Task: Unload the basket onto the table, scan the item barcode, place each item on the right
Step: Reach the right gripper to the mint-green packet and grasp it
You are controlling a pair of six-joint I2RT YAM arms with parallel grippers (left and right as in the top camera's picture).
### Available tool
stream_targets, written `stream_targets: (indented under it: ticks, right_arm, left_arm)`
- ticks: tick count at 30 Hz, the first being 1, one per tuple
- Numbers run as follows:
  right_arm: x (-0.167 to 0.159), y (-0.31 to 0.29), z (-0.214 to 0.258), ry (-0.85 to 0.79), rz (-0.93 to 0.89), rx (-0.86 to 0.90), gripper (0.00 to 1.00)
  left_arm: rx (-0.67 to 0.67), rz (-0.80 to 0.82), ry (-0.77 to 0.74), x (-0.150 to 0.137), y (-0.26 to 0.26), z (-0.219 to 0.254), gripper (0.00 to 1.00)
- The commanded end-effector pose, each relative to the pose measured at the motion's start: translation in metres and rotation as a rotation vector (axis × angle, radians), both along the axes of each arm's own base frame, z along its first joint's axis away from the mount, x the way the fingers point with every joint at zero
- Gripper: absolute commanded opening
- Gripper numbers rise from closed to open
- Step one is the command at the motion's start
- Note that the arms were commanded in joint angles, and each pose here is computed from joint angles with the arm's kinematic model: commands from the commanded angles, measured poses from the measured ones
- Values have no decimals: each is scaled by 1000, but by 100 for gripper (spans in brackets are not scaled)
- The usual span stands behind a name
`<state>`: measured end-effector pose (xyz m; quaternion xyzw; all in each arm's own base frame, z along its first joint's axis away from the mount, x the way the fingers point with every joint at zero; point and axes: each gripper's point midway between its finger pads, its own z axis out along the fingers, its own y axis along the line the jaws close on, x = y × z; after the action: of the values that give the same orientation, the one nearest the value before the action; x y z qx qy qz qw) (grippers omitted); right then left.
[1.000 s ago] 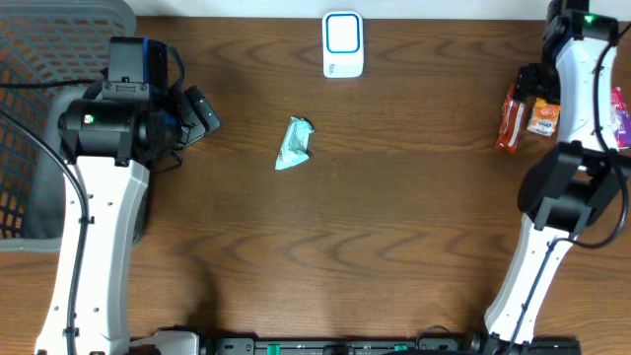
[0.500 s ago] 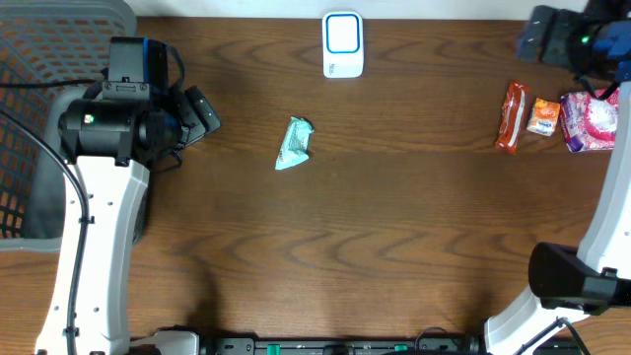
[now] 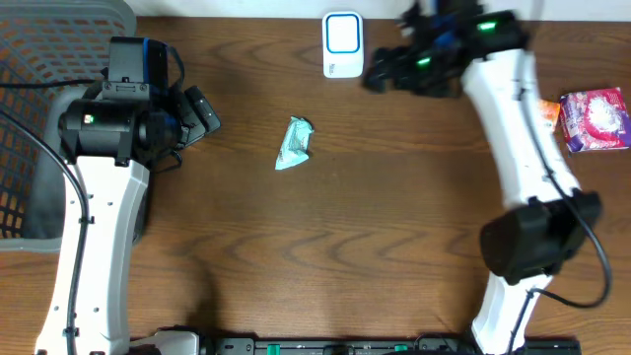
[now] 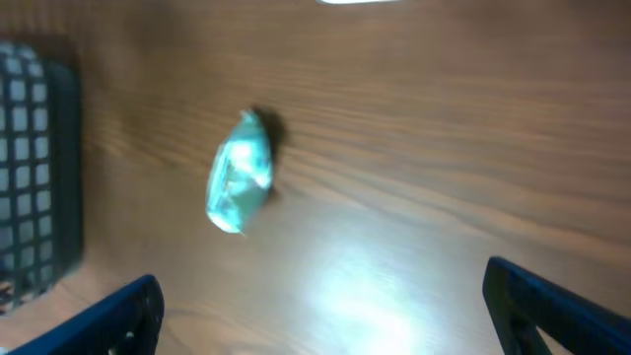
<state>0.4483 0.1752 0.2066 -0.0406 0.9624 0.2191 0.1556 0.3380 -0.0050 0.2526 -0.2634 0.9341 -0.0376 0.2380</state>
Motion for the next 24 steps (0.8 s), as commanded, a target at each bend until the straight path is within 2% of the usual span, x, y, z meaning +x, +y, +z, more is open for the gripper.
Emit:
stream_targets:
  ticks: [1, 12, 18, 24]
  right_arm:
    - [-15, 59, -34, 107, 63, 107, 99]
    - [-32, 139, -124, 305, 59, 151, 99]
    - [-41, 148, -166, 391, 31, 119, 99]
    - [-36, 158, -196, 446, -24, 155, 94]
  left_arm:
    - [14, -6, -3, 0, 2, 2, 98]
    - [14, -6, -3, 0, 2, 2, 98]
    - [14, -6, -3, 0, 2, 2, 98]
    - [14, -6, -3, 0, 2, 2, 98]
